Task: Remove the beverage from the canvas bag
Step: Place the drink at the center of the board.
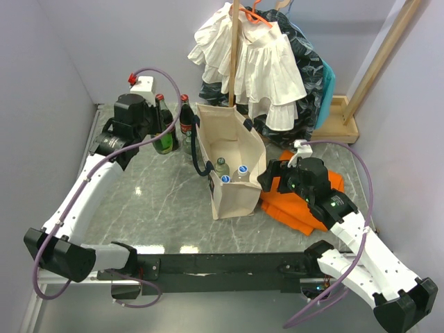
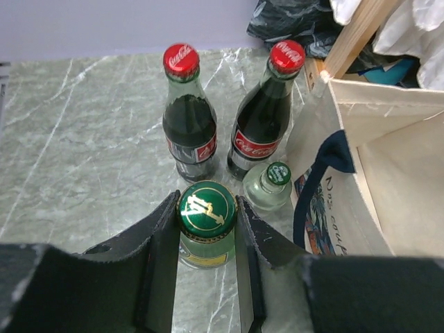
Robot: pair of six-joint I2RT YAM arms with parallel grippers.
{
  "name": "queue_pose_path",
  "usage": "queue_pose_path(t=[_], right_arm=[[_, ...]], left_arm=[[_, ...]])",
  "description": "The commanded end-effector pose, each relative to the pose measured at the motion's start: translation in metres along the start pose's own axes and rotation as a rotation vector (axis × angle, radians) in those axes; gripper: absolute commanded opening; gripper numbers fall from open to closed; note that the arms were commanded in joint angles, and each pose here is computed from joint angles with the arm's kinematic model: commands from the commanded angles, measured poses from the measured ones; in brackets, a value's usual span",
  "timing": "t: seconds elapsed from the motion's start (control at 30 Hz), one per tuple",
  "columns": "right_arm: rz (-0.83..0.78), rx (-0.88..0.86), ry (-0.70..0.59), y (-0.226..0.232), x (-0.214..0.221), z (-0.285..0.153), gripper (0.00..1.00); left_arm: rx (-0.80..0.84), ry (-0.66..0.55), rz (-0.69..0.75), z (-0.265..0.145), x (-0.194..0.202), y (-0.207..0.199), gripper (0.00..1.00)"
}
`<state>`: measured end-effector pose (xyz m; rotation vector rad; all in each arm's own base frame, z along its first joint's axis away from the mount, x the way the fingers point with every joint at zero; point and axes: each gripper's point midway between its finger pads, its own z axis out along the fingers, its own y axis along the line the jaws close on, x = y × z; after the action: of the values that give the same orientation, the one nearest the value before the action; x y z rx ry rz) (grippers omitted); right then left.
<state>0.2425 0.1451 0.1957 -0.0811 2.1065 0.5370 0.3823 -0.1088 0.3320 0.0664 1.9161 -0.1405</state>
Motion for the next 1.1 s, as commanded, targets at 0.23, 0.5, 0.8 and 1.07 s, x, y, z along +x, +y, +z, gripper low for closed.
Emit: queue_pose_path(t=[0.23,0.5,0.8,1.07], right_arm=[[-0.045,0.027,0.047,-0.007,0.012,0.000,1.00],[-0.041,0.034,0.048,-0.009,0.013,0.000,1.00],[-0.045,0.036,0.055,-0.009,0.014,0.002,1.00],[-0.041,0.037,0.056,-0.009,0.014,0.002,1.00]], left_arm=[[0.037,-0.249,-0.121,-0.003,-0.046,0.002,0.01],[0.031,-0.239,-0.143,0.016,-0.027,0.005,0.01],[0.002,-0.221,-0.136,0.036,-0.005,0.010,0.01],[0.011,-0.254,-0.144,0.049,-0.004,0.007,0.01]])
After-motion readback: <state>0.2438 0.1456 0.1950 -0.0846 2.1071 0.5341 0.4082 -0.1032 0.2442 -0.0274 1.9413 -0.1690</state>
